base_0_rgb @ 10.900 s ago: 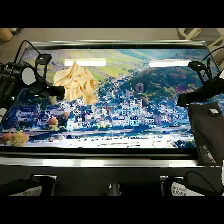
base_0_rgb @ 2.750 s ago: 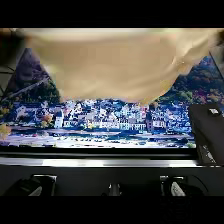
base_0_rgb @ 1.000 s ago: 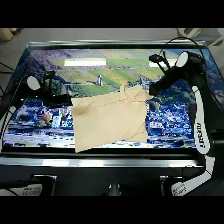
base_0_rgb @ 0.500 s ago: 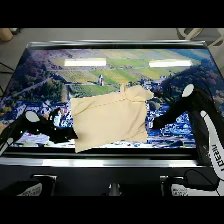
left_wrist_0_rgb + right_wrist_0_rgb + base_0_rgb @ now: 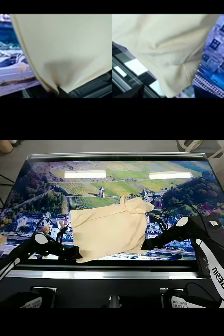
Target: Fold the shirts.
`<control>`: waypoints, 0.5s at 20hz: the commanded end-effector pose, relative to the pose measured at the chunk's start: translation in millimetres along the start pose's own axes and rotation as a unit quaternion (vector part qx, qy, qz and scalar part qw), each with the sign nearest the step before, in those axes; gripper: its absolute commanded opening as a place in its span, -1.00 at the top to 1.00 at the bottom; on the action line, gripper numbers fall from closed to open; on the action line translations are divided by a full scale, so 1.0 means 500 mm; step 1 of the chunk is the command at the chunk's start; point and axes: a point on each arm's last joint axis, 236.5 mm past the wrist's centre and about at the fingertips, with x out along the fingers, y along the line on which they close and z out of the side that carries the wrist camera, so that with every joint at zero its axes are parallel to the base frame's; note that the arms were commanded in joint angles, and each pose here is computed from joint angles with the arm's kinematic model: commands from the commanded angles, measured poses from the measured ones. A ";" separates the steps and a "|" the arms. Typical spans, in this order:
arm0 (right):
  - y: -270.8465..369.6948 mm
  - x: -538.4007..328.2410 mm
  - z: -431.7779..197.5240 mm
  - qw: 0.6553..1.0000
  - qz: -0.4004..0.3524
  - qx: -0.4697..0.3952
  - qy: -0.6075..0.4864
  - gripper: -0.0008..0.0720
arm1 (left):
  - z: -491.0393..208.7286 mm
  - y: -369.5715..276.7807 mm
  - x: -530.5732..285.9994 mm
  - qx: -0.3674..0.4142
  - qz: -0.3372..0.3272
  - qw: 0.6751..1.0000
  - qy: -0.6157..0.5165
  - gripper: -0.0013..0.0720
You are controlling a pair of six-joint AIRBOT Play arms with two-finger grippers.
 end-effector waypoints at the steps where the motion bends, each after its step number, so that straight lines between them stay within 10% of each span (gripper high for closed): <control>1: 0.007 0.036 0.013 1.000 -0.006 0.006 -0.010 -0.49 | 0.011 -0.011 -0.002 0.007 -0.003 1.000 -0.014 0.85; 4: 0.033 0.059 0.008 1.000 -0.005 -0.006 0.009 0.90 | 0.048 -0.051 -0.045 0.039 -0.015 0.998 -0.055 0.90; 8: 0.003 -0.115 0.084 0.979 -0.149 -0.136 -0.038 0.92 | 0.147 -0.219 -0.253 0.172 -0.049 0.961 -0.212 0.90; 10: 0.038 -0.364 0.196 0.915 -0.297 -0.218 -0.163 0.92 | 0.156 -0.367 -0.459 0.292 -0.066 0.893 -0.336 0.90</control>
